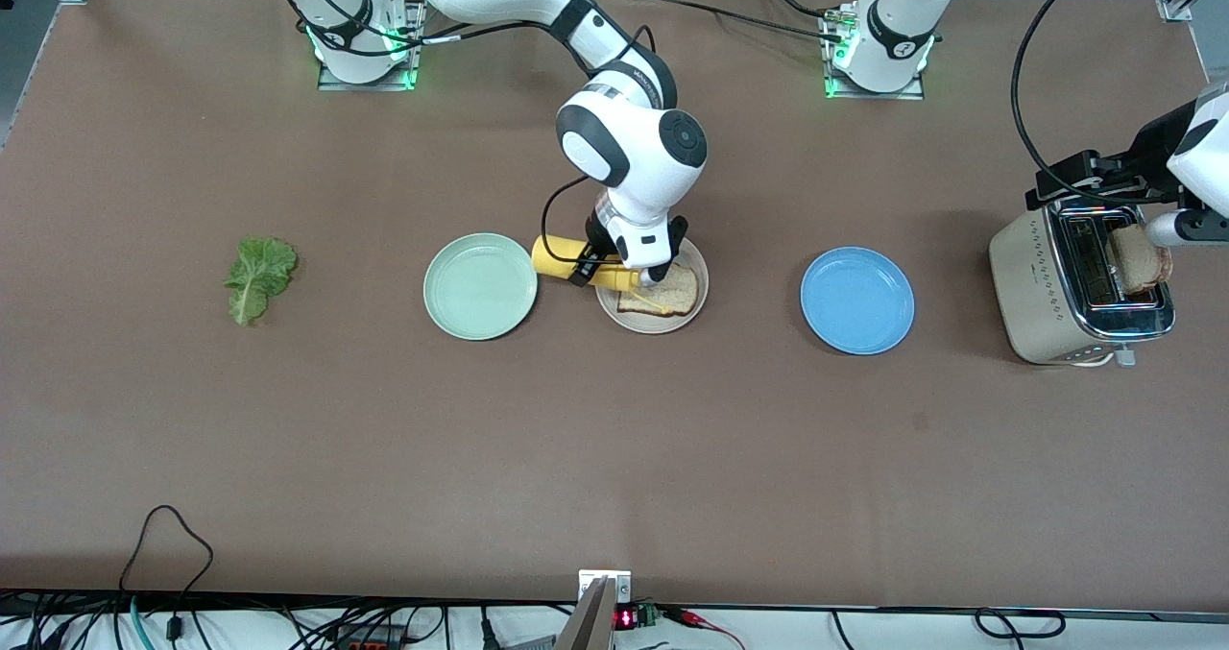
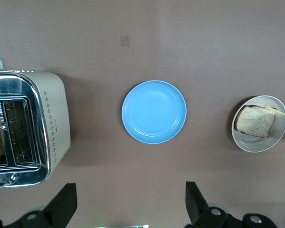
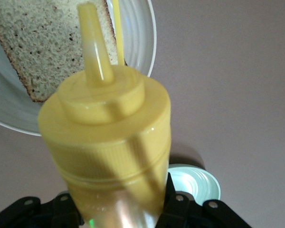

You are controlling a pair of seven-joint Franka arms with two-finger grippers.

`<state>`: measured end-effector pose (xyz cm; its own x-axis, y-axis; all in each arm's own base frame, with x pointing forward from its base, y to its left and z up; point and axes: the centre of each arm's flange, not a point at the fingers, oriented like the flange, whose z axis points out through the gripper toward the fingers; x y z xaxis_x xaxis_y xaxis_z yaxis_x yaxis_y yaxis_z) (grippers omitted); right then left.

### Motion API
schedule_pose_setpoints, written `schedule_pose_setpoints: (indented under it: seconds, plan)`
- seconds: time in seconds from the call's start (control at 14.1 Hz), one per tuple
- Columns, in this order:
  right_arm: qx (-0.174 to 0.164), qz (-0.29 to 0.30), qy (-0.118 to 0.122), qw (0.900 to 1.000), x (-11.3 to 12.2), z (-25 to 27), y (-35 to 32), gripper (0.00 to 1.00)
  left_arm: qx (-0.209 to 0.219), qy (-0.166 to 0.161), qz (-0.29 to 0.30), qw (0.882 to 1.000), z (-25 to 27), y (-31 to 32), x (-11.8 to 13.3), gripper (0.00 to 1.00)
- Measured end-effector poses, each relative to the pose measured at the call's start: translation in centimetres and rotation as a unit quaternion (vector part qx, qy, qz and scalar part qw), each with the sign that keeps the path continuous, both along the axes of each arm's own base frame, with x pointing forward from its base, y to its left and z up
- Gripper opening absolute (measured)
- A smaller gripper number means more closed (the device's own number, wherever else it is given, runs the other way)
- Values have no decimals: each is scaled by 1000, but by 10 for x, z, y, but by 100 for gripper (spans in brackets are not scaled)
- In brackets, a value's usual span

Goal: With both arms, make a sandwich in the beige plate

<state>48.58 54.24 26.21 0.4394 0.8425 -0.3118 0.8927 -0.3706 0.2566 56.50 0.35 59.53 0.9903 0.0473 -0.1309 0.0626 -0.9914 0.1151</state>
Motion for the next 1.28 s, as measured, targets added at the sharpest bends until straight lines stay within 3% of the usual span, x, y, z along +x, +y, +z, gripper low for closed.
schedule_pose_setpoints:
  seconds: [0.57, 0.85, 1.0, 1.28]
  plan:
    - [-42, -1, 23, 999, -16, -19, -2, 57, -2, 0, 2, 1000, 0, 1, 0, 100]
    - [-41, -6, 18, 999, -11, -8, -5, 57, -2, 0, 1, 1000, 0, 1, 0, 100]
    - [-24, -23, 7, 999, 5, 24, -16, 57, -2, 0, 2, 1000, 0, 1, 0, 100]
    - [34, -91, 10, 995, 61, 110, -96, 57, -2, 0, 1, 1000, 0, 1, 0, 100]
